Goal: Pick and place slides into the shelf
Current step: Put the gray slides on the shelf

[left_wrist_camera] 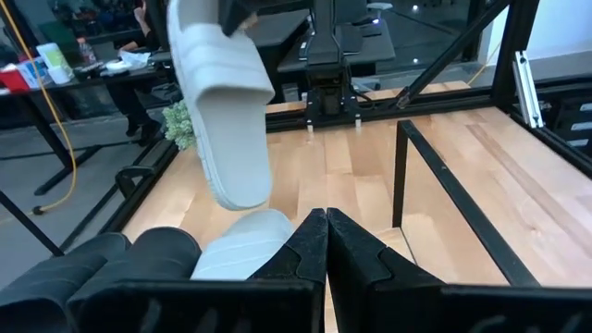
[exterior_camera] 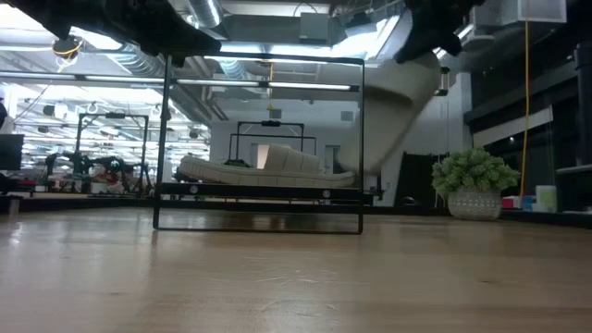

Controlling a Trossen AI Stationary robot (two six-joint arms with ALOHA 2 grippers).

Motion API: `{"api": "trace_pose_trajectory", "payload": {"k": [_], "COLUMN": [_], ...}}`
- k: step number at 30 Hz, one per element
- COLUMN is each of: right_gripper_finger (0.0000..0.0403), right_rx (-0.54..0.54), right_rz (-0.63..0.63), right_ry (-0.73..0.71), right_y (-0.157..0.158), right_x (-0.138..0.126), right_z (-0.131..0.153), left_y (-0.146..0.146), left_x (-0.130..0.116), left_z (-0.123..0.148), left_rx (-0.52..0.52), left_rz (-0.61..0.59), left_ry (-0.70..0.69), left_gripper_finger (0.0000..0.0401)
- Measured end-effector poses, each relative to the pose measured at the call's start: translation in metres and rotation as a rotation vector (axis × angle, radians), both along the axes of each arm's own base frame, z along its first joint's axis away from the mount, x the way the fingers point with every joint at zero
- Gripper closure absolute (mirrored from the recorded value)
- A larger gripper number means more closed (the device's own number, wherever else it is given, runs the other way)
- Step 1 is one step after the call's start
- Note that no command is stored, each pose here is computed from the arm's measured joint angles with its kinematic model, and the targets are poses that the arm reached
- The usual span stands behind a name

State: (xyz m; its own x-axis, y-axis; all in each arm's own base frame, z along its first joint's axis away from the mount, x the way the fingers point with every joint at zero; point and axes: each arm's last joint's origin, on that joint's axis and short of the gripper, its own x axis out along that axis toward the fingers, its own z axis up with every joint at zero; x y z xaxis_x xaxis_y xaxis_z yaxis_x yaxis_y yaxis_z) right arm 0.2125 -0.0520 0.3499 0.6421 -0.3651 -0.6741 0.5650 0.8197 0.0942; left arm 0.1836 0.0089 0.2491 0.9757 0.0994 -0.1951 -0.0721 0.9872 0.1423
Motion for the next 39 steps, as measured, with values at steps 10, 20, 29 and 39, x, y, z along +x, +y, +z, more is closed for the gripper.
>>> {"api": "trace_pose_trajectory", "payload": {"k": [10, 20, 29, 39], "right_gripper_finger": [0.0401, 0.0402, 0.0402, 0.0402], "right_rx": [-0.034, 0.005, 0.04, 0.116], "right_rz": [0.014, 0.025, -0.005, 0.009], "right_ry": [-0.17, -0.292, -0.343, -0.512], "right_y": [0.003, 0.029, 0.061, 0.076], "right_x": [0.01, 0.018, 0.034, 0.049], "right_z": [0.018, 0.025, 0.01, -0.03], "left_y": [0.0, 0.0, 0.0, 0.0], "left_x": [0.0, 0.0, 0.0, 0.0], "left_z": [0.0, 0.0, 0.0, 0.0], "left_rx": [0.047, 0.061, 0.086, 0.098], "left_rz": [-0.009, -0.012, -0.017, -0.019], "left_ry": [0.002, 0.004, 0.008, 0.013], "left_gripper_finger": [0.0401, 0.0401, 0.0401, 0.0401]}}
